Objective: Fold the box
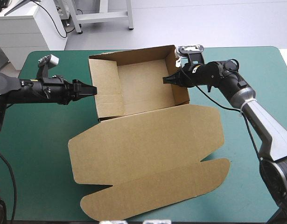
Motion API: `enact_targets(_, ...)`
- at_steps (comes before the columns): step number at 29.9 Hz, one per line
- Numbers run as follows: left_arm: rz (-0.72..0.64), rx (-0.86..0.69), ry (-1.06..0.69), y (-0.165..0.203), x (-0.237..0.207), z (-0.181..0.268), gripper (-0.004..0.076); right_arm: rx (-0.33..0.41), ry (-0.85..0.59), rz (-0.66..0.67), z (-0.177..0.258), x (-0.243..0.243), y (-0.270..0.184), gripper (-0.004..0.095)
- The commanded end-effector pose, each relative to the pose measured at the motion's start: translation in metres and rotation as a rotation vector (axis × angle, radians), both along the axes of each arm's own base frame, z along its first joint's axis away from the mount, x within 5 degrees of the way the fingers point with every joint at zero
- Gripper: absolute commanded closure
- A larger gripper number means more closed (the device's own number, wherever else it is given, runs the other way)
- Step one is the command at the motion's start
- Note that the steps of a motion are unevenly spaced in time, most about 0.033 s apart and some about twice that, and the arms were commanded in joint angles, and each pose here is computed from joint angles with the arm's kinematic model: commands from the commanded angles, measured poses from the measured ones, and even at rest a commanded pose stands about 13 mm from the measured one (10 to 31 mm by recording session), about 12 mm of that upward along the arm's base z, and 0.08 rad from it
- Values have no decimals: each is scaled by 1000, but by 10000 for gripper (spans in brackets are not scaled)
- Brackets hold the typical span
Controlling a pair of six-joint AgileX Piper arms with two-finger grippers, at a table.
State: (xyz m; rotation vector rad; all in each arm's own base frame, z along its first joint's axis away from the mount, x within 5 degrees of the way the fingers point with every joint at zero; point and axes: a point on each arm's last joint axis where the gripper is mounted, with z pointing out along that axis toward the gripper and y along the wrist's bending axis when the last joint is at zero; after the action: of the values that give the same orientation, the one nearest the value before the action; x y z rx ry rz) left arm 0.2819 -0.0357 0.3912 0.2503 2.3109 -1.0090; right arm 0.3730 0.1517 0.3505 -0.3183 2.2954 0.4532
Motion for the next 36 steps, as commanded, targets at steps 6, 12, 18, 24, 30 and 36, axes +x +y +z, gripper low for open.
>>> enact_targets(6,39,148,-43,-33,-6,7,267,25,-141,23,37,-25,31,923)
enact_targets(12,203,299,-7,-38,-1,-1,267,10,-136,63,36,-35,49,923)
enact_targets(18,295,307,-20,-36,3,0,318,36,-120,62,37,-39,54,923)
enact_targets(24,299,306,-50,-36,6,1,730,57,-135,43,45,-43,50,923)
enact_targets(30,277,226,-82,-48,20,5,731,-2,-146,15,52,-48,39,923)
enact_targets(36,182,373,-114,-79,47,2,731,-203,-10,-22,35,-51,21,923)
